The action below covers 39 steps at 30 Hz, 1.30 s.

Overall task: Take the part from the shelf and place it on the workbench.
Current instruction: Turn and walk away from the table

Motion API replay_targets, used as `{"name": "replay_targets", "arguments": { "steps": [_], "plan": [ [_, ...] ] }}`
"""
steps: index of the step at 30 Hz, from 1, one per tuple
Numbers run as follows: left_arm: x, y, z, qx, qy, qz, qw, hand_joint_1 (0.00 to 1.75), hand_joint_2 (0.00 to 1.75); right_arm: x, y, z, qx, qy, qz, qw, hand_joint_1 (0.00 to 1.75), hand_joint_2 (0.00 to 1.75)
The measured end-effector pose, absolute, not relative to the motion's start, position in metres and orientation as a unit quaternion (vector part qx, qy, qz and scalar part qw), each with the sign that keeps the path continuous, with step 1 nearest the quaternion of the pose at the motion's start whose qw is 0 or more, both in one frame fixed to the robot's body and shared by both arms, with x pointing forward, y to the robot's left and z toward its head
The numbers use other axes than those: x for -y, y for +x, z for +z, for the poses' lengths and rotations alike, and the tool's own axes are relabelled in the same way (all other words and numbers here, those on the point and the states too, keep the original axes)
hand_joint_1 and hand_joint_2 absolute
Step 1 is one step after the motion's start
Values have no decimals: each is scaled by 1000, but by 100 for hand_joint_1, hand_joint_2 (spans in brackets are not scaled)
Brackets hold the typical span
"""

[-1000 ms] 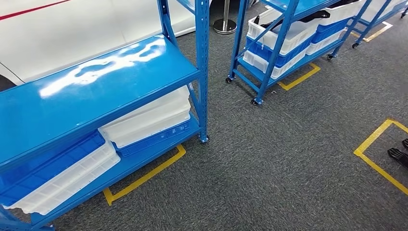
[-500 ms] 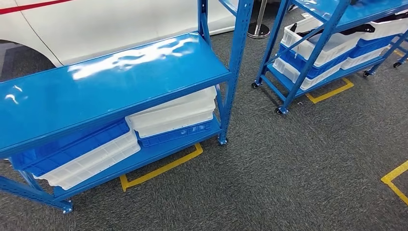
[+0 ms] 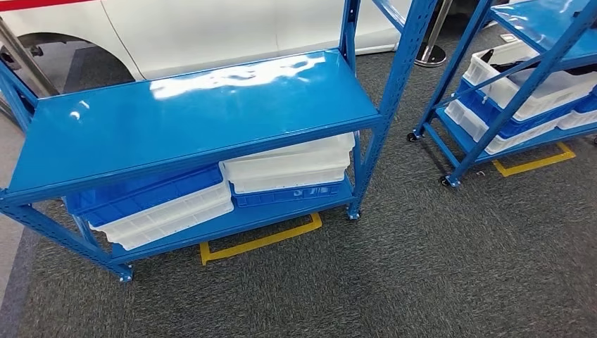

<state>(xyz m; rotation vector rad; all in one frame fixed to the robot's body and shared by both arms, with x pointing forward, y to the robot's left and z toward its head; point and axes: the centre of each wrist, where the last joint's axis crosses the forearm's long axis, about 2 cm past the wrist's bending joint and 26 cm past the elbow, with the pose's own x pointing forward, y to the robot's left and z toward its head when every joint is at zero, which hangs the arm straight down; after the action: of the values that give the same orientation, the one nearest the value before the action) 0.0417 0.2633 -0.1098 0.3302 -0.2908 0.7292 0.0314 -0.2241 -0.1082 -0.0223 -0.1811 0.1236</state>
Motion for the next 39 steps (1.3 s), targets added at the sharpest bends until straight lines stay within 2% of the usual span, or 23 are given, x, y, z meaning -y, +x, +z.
{"name": "replay_targets", "arguments": {
  "steps": [39],
  "plan": [
    [-262,42,-110,143,159,367,905,0,0,225,29,-109,94,-15,56,994,0,0]
  ]
}}
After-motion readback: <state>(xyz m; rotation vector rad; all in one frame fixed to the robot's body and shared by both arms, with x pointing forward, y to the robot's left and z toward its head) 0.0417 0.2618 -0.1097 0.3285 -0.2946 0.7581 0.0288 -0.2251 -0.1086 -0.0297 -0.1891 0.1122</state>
